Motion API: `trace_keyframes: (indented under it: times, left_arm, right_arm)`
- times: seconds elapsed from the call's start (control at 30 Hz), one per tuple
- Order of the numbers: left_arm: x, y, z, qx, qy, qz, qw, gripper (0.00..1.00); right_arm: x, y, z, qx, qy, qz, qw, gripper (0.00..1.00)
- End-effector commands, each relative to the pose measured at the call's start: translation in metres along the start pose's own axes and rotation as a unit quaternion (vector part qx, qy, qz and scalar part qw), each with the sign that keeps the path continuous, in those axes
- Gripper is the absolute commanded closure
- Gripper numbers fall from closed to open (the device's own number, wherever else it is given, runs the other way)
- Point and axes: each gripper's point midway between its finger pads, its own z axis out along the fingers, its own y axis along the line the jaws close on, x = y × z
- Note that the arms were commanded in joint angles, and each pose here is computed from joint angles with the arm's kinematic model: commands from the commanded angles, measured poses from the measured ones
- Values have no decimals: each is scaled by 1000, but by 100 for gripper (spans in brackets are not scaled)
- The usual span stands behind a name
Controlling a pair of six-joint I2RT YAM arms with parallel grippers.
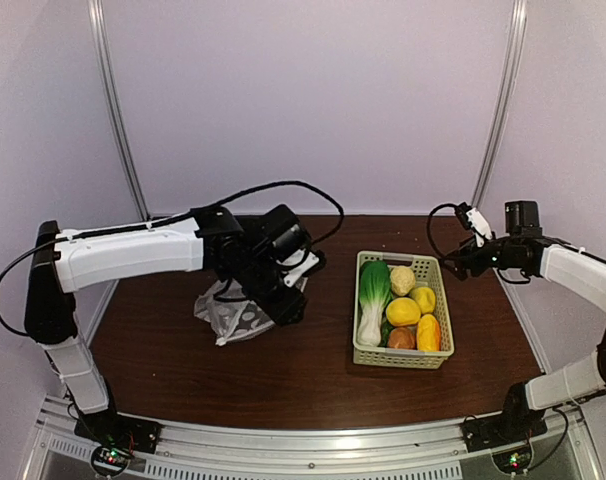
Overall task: Place the food in the zip-top bag and seal the zipper
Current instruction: Place the zipper food storage bag at the center of the board, then pick up the zipper food storage bag at the center of the board.
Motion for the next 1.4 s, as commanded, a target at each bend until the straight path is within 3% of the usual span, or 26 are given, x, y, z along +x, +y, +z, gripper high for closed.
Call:
trace_keyframes:
  times: [0.0,0.2,0.27,0.37,0.53,0.67,0.77,0.9,1.07,1.17,1.37]
  left_arm:
    - [-53,-20,-47,0,-87,-11,996,47]
    - [-53,-6,-34,-69,-113,-108,985,53]
    - [-52,-23,-30,-66,-122,-84,987,53]
    - [-39,-35,-26,-134,-125,-23,983,53]
    - [4,-39,3,-230,-47,83,968,54]
    - [24,-47,18,-290,-9,156,944,49]
    - [33,-42,31,-325,13,173,930,45]
    - [42,-22,40,-412,40,198,889,40]
    - [43,-6,41,-487,38,218,845,42]
    - [40,0,38,-515,27,225,827,50]
    - [31,4,29,-536,8,221,815,84]
  right_arm:
    - [-6,10,-3,-20,-17,11,1000,9]
    - [-5,22,0,-46,-20,11,999,9]
    - [-8,28,0,-54,-23,7,998,9]
    - [-10,28,-3,-52,-29,2,998,9]
    - [-8,29,-2,-54,-27,-2,998,9]
    - [-8,30,-2,-57,-25,-1,998,9]
    - [-9,30,-2,-57,-27,0,998,9]
    - [-9,30,-2,-57,-27,3,998,9]
    - [-9,30,-2,-57,-26,10,998,9]
    - [-9,28,-2,-53,-25,11,998,9]
    - [-8,28,-1,-53,-24,16,998,9]
